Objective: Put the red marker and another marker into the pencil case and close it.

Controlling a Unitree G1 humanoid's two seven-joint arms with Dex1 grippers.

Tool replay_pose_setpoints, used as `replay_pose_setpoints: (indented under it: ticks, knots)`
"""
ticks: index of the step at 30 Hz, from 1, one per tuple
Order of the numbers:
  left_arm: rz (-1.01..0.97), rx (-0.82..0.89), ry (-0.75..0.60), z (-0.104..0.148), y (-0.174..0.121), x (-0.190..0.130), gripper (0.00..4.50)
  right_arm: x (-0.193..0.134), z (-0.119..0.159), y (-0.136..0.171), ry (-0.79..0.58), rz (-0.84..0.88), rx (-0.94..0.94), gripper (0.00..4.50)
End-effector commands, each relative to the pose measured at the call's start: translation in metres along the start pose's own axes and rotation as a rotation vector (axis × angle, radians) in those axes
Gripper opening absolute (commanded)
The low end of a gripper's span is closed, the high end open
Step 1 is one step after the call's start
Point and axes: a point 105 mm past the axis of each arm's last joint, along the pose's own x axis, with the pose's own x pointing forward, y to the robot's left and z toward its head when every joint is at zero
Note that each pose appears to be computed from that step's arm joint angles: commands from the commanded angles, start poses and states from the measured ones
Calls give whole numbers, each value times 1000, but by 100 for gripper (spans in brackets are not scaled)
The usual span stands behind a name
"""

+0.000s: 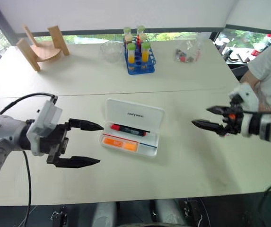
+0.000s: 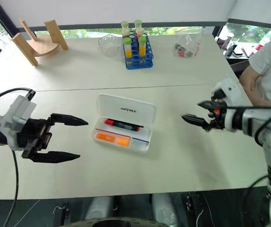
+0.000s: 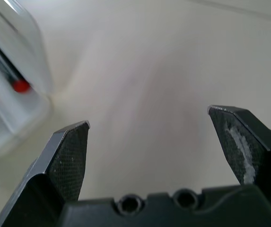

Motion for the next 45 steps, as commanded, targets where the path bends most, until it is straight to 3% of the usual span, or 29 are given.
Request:
replay_pose_setpoints:
  ticks: [1, 6, 14, 17, 24, 25, 29, 33, 36, 45]
  knots:
    - [-7, 35, -5, 3, 2, 2, 450, -10, -13, -31, 23, -183, -10, 443]
    - [-12, 39, -4, 4, 1, 4, 450, 2, -46, -52, 68, -296, 79, 443]
    - [-6, 29, -5, 6, -1, 4, 450, 21, -71, -64, 91, -334, 163, 443]
    - [6, 28, -4, 7, 0, 3, 450, 25, -71, -63, 80, -319, 175, 364]
    - [23, 34, 2, 7, 2, 1, 450, 25, -65, -44, 80, -226, 162, 18]
    - [27, 36, 3, 7, 3, 0, 450, 22, -62, -41, 81, -210, 155, 3]
    - [32, 38, 0, 8, 4, 0, 450, 16, -33, -18, 27, -80, 78, 3]
    - [26, 40, -5, 10, 7, 2, 450, 17, 13, 42, -82, 242, -113, 3]
    - [14, 41, -6, 11, 8, 3, 450, 25, 30, 92, -114, 495, -234, 3]
    - [17, 37, 7, 9, 6, 4, 450, 63, 32, 149, -95, 744, -354, 3]
